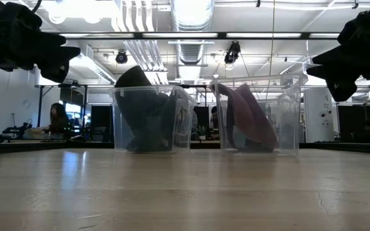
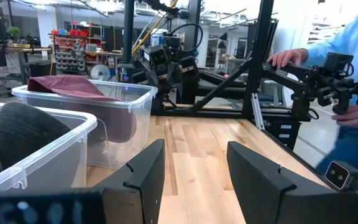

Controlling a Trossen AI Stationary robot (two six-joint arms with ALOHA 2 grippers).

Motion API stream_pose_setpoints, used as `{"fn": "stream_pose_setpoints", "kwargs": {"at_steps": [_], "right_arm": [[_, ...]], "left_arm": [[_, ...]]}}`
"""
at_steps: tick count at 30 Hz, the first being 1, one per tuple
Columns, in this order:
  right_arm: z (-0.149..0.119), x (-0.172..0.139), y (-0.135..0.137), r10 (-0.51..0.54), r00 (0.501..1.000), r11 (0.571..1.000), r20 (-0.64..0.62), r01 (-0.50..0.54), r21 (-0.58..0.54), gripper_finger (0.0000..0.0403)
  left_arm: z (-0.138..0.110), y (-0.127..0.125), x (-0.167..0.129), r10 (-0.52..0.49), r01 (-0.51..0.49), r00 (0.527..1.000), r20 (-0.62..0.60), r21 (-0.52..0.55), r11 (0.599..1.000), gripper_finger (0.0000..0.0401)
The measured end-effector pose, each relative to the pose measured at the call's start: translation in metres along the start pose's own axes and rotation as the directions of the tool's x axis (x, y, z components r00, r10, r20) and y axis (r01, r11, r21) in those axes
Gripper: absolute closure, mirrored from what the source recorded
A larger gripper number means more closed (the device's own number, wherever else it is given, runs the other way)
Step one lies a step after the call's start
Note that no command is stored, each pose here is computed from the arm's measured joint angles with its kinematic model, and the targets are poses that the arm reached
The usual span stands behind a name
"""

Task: Pick & Place hat
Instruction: Return to Home Position

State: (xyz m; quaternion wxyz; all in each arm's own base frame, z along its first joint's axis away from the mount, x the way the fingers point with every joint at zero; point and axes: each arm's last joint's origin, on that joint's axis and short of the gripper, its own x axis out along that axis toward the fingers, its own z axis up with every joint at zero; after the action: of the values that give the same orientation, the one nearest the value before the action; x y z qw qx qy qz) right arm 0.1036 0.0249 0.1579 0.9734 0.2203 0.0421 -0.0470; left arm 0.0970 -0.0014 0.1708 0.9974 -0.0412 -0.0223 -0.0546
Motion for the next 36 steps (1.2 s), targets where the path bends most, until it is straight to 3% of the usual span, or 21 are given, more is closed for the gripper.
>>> {"fn": "stream_pose_setpoints", "kwargs": {"at_steps": [5, 12, 16, 21, 27, 36], "right_arm": [[0.005, 0.000, -0.003, 0.063, 0.998, 0.992, 0.009, -0.062, -0.112, 0.0274], [0.015, -0.005, -0.007, 0.244, 0.970, 0.927, 0.015, -0.229, -0.297, 0.0278], [0.015, -0.005, -0.012, 0.209, 0.978, 0.922, 0.019, -0.190, -0.336, 0.0283], [0.017, -0.007, -0.012, 0.203, 0.978, 0.877, 0.044, -0.162, -0.452, 0.0283], [0.014, -0.004, -0.013, 0.187, 0.982, 0.872, 0.011, -0.161, -0.462, 0.0276], [0.011, -0.001, -0.014, 0.168, 0.985, 0.920, -0.031, -0.168, -0.354, 0.0277]], "left_arm": [[0.000, 0.000, 0.000, 0.000, 0.000, 1.000, 0.001, 0.000, 1.000, 0.0233], [0.000, 0.000, 0.000, -0.001, 0.001, 1.000, 0.001, 0.000, 1.000, 0.0233], [0.000, 0.000, 0.000, -0.001, 0.001, 1.000, 0.001, 0.000, 1.000, 0.0233], [0.000, 0.000, 0.000, -0.001, 0.001, 1.000, 0.001, 0.000, 1.000, 0.0233], [0.000, 0.000, 0.000, -0.001, 0.001, 1.000, 0.001, 0.000, 1.000, 0.0233], [0.000, 0.000, 0.000, -0.001, 0.001, 1.000, 0.001, 0.000, 1.000, 0.0233]]}}
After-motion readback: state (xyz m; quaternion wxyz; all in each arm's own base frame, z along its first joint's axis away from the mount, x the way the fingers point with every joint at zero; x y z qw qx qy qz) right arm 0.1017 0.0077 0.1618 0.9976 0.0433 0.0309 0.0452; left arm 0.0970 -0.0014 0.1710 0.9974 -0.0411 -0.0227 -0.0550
